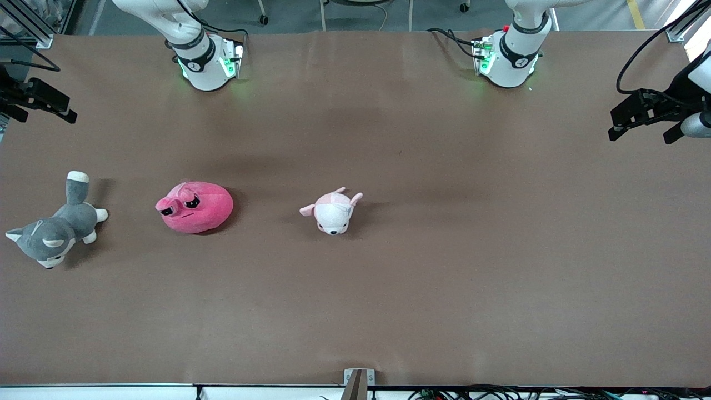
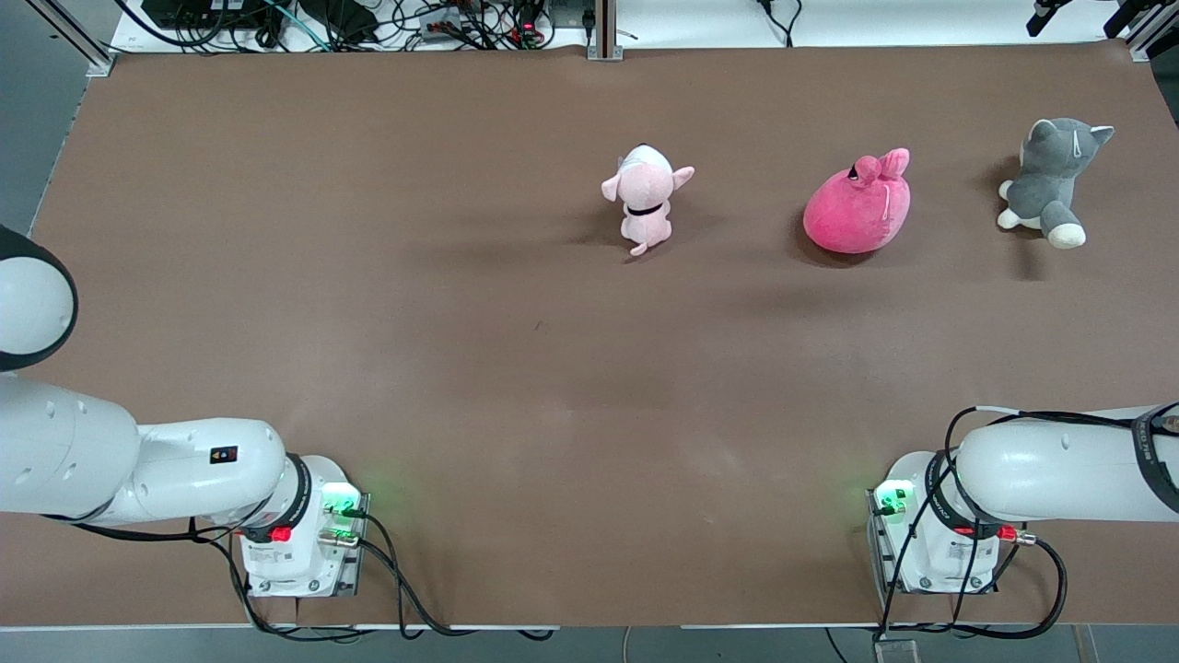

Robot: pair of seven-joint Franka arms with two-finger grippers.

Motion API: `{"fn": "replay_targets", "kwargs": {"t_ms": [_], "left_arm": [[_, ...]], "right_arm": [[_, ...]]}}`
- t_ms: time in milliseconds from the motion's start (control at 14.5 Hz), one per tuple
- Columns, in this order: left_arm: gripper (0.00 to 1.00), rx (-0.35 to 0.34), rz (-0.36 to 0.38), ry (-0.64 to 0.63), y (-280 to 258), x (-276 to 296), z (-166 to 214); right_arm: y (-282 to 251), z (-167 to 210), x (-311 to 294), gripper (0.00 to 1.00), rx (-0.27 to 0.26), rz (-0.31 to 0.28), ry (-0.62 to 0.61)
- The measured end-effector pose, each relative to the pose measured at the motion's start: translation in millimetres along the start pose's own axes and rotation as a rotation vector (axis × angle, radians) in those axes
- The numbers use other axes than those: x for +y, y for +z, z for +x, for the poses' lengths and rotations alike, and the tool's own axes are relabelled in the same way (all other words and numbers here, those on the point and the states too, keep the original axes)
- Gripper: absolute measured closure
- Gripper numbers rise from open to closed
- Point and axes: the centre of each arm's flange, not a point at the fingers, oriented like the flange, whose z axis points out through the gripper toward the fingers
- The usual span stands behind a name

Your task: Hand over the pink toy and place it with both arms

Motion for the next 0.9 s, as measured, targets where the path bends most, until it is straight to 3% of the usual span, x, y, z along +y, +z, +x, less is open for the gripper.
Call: {"fn": "replay_targets", "kwargs": {"t_ms": [897], "left_arm": [[0.0,-0.003,-0.001,0.008,1.8,4.6,0.8]], "right_arm": [[0.6,-0.1,5.7,0.0,-0.002,-0.001,-0.016]]}}
